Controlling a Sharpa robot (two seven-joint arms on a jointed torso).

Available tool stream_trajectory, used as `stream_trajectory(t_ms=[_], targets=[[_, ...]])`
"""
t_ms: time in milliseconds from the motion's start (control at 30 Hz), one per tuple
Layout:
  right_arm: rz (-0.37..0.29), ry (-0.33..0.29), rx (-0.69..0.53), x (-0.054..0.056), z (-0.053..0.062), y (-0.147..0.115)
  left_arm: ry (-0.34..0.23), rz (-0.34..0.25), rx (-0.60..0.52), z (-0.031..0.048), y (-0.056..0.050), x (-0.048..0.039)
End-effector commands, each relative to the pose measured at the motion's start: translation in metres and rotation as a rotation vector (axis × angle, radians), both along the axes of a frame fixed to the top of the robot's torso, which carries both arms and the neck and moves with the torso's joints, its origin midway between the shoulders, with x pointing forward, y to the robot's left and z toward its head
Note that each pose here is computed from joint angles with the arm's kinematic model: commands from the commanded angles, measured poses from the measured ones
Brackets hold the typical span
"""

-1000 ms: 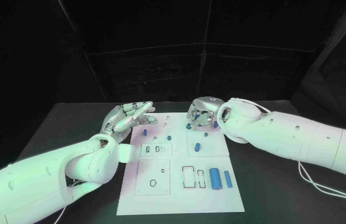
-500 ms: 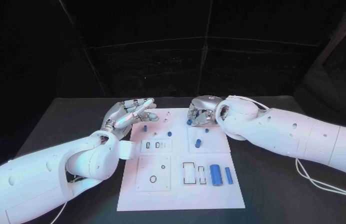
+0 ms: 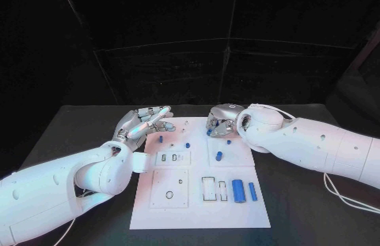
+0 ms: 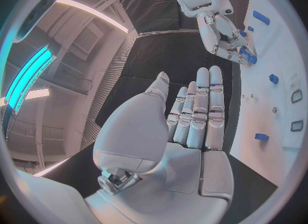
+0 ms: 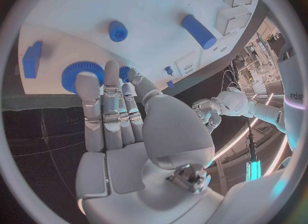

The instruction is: Assemble the parts on the task board

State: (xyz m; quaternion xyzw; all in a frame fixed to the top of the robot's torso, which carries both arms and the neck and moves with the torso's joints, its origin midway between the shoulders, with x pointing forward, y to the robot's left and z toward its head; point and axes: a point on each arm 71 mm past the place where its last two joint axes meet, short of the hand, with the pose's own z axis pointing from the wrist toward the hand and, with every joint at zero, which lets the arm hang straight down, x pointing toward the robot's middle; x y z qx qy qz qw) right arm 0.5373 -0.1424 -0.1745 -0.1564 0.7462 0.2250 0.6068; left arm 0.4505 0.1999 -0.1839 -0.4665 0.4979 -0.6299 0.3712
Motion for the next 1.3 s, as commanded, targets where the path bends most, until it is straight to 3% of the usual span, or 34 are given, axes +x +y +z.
stream_trajectory(t_ms=[33, 700, 1100, 1300], targets=[[0.006, 0.018, -0.025, 0.001, -0.001, 0.001, -0.008, -0.016, -0.005, 0.0019, -0.001, 0.0003], [0.005, 0.043, -0.046, 0.005, -0.004, 0.006, -0.011, -0.017, -0.005, 0.0041, -0.001, 0.0013], [-0.001, -0.116, 0.109, -0.002, 0.014, 0.010, -0.011, -0.013, -0.002, 0.0042, 0.002, 0.0019], [-0.023, -0.160, 0.136, 0.004, 0.020, 0.018, -0.012, -0.012, -0.002, 0.0045, 0.002, 0.0031]])
